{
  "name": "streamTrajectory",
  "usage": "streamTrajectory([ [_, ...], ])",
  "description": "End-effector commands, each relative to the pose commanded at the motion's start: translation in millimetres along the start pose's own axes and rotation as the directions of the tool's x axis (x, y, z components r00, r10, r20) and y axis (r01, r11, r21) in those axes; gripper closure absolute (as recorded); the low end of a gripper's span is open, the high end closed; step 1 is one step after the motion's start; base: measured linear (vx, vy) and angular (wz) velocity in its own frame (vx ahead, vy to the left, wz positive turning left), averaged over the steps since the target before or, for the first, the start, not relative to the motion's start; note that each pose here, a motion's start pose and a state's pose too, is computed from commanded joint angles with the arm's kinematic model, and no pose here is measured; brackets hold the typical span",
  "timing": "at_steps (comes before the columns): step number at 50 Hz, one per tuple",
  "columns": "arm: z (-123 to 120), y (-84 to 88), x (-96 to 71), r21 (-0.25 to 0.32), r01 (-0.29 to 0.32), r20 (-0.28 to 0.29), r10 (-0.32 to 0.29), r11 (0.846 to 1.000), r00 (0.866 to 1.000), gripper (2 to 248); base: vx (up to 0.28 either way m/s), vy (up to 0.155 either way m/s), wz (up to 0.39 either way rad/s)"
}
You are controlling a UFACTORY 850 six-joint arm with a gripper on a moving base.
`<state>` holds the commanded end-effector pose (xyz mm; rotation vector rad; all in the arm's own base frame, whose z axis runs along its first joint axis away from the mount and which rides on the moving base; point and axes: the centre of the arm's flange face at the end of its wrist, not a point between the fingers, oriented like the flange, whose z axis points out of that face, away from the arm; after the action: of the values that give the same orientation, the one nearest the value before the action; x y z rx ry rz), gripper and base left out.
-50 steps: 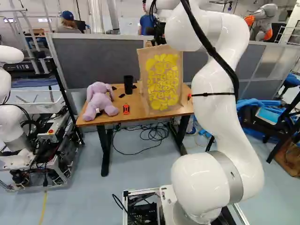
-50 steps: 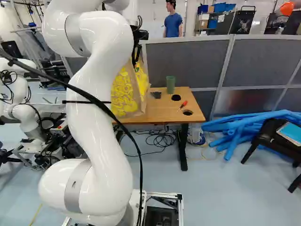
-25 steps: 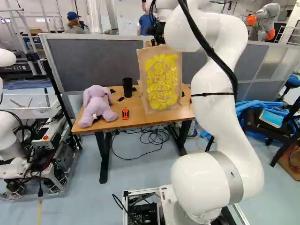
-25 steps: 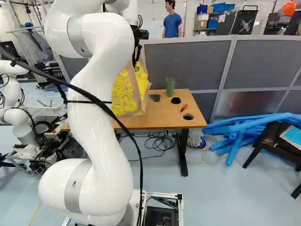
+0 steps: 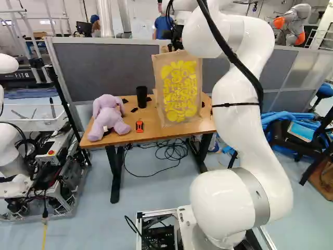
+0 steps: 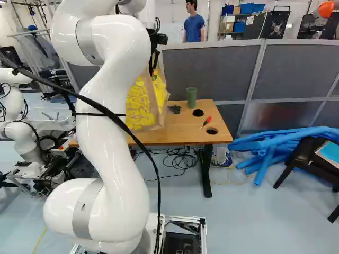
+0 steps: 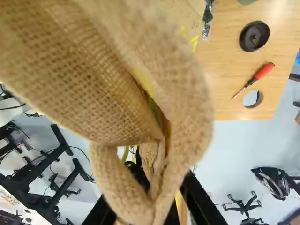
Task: Pick up the bag on the ground and place it on the table
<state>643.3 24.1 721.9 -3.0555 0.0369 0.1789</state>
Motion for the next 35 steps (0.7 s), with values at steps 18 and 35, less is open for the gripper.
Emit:
streamTrajectory([
  [18, 0.0, 0.0, 0.0, 0.0, -0.181, 0.0, 0.181, 0.983, 0.983, 228, 0.0, 0.0, 0.0],
  [35, 0.0, 0.0, 0.0, 0.0, -0.353, 0.0, 0.353, 0.936, 0.936, 228, 0.0, 0.0, 0.0],
])
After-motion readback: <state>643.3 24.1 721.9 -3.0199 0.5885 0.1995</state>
